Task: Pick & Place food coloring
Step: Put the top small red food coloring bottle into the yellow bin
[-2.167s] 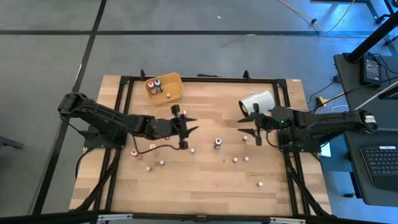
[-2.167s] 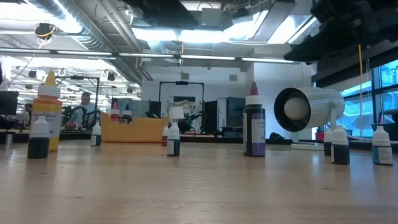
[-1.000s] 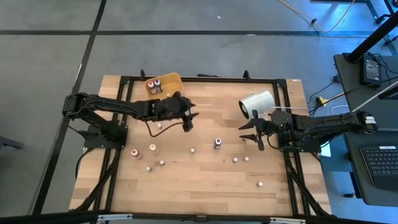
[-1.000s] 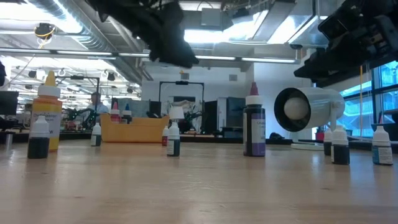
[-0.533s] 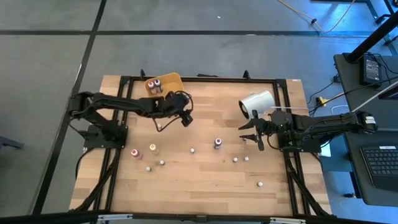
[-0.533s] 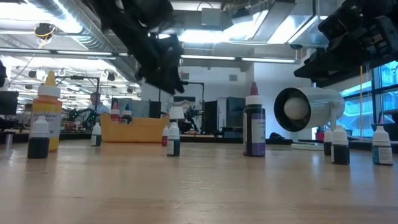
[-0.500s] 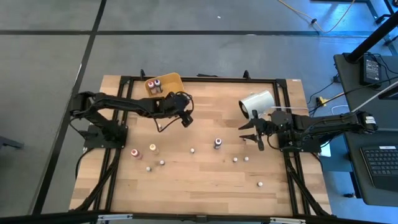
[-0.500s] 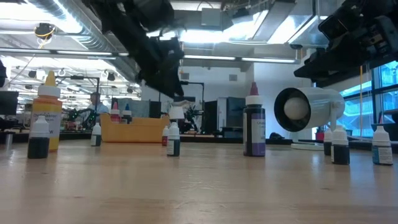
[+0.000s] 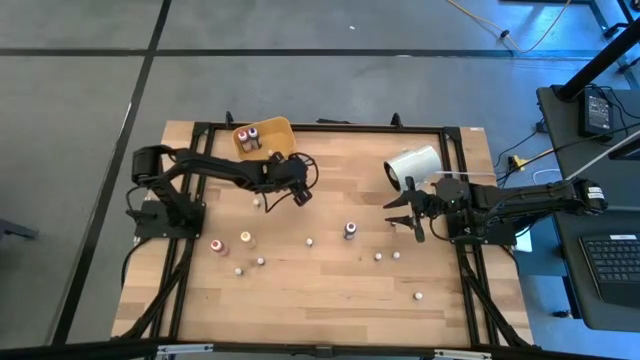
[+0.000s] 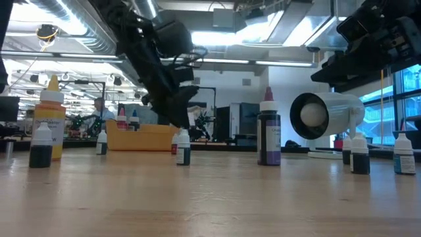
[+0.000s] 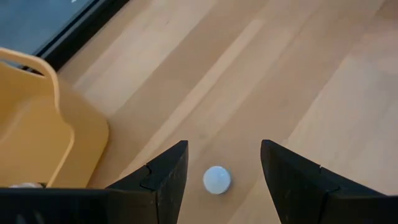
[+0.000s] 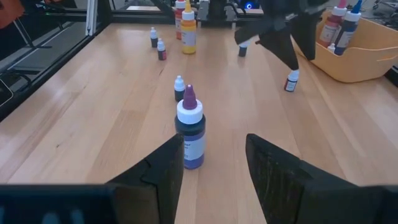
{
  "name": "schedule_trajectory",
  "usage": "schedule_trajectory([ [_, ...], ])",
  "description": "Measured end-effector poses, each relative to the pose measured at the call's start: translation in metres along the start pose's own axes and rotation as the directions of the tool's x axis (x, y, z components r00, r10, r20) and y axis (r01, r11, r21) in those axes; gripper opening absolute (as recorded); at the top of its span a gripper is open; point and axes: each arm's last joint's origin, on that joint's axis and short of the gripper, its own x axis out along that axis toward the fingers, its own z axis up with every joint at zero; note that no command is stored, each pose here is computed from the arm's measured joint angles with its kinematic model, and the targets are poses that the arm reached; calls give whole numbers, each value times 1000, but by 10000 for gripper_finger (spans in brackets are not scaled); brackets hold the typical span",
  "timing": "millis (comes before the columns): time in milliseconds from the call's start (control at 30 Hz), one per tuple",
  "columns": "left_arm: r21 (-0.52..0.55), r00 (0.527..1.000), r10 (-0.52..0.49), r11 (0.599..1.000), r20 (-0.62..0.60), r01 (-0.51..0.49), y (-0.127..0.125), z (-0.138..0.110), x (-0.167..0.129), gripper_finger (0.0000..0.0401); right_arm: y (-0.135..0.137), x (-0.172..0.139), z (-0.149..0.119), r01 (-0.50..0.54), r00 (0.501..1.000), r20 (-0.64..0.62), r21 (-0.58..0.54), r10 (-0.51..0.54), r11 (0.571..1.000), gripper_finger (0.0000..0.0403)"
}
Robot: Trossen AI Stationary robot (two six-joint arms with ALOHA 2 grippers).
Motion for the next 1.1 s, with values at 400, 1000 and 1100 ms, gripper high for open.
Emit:
schedule_trajectory([
  [400, 6, 998, -3, 1000, -68, 3, 3, -8, 15, 196, 0, 0, 0, 0, 1000, -3, 0, 0, 1000, 174],
  [1000, 27, 993, 20, 999, -113, -17, 4, -13, 16, 182, 0, 0, 0, 0, 1000, -3, 0, 0, 1000, 174],
  [1100, 29, 994, 20, 999, -112, -16, 4, -12, 16, 161, 0, 0, 0, 0, 1000, -3, 0, 0, 1000, 174],
])
